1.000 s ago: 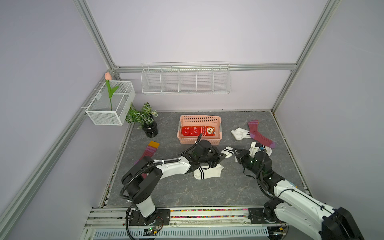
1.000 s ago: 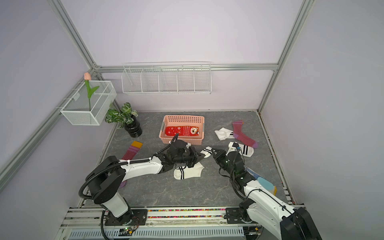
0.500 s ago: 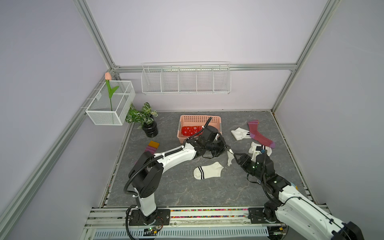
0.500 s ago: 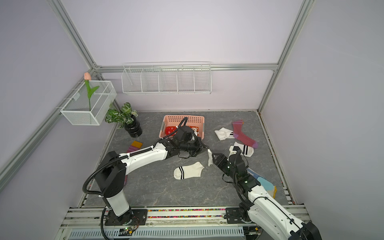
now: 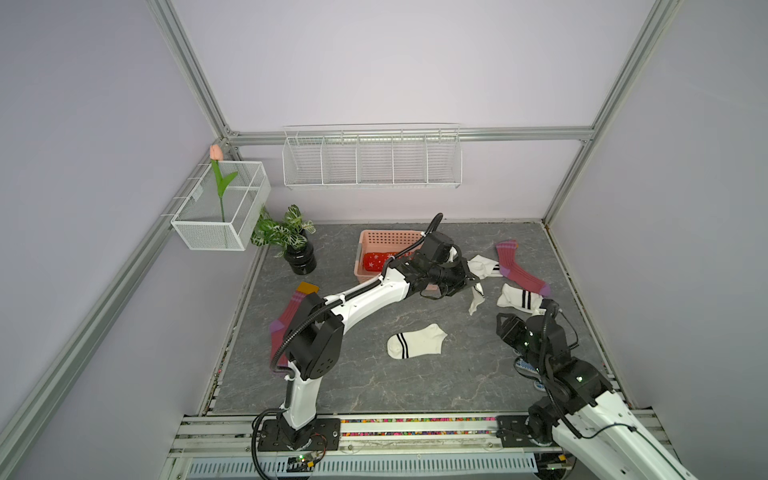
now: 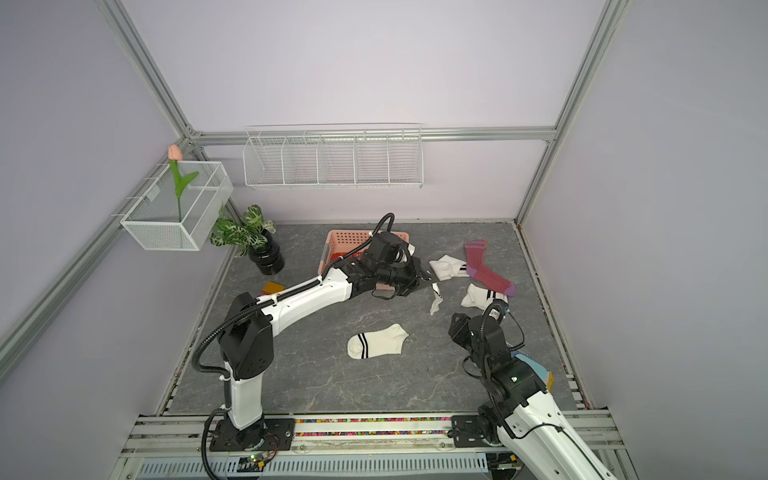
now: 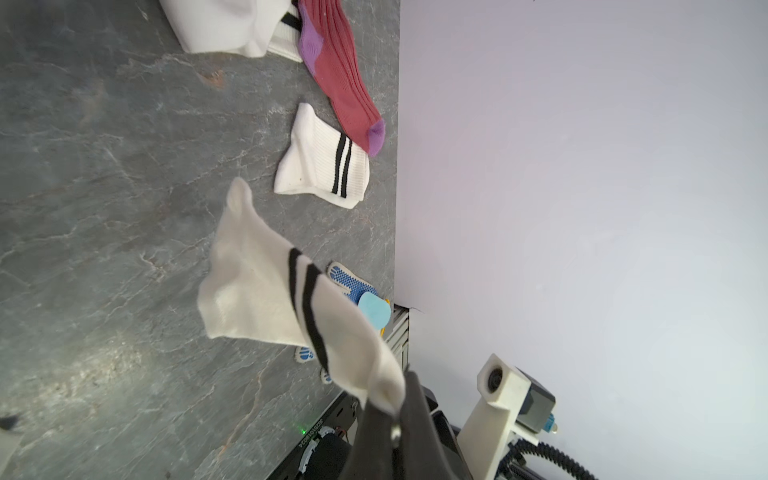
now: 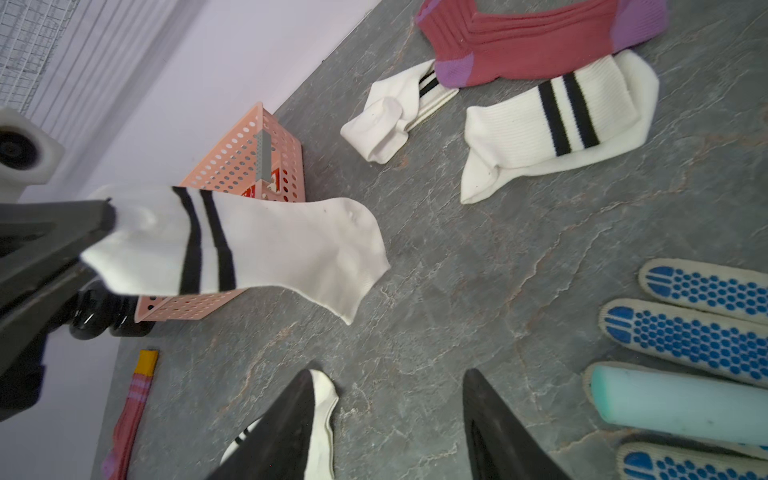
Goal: Place the socks together as a pair
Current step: Pick up the sock.
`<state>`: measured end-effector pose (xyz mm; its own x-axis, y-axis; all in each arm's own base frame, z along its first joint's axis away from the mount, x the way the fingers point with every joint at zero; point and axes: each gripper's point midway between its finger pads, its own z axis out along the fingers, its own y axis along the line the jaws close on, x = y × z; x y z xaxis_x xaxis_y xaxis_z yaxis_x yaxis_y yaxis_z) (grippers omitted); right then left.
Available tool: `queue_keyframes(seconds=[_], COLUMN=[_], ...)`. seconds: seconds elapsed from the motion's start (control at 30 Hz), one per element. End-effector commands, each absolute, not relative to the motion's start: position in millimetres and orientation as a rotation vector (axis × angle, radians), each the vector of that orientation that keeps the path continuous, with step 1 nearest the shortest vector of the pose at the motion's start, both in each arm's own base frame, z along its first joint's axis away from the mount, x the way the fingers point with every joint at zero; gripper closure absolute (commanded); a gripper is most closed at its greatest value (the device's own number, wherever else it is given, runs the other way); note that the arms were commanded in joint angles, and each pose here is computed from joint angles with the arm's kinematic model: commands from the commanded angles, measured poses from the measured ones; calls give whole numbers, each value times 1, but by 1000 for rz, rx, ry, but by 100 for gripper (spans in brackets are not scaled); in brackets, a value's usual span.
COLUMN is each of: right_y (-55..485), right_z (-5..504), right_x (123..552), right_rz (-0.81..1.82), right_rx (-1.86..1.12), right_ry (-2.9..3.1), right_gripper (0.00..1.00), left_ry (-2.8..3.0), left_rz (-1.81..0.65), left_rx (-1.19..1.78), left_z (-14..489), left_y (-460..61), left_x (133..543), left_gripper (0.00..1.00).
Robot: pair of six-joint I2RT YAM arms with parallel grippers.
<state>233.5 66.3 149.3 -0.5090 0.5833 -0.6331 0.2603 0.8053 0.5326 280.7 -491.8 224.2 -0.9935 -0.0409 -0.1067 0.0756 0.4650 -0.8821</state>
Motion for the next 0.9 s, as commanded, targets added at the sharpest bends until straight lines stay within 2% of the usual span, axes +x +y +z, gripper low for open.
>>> queue_keyframes(seconds=[0.0,0.17,0.23,0.43,0.87], right_y=[60,72,80,104,141], right_z=[139,126,123,110,73], right_x=[233,240,245,256,299], right_rz=[378,390,418,470,456], right_rx=[603,580,566,526,429], right_ry=[2163,2232,2255,2358,2510], right_gripper=[41,41,41,42,54], left_ry=[2644,2830,2850,2844,2861], left_rz=[-1438,-1210,-1124,-980,-959], left_rx=[68,10,13,181,295], left_z=[196,103,86,83,77], left_y=[-462,-398,-378,-361,-357], left_x=[273,264,263,264,256], left_gripper=[100,100,100,100,100])
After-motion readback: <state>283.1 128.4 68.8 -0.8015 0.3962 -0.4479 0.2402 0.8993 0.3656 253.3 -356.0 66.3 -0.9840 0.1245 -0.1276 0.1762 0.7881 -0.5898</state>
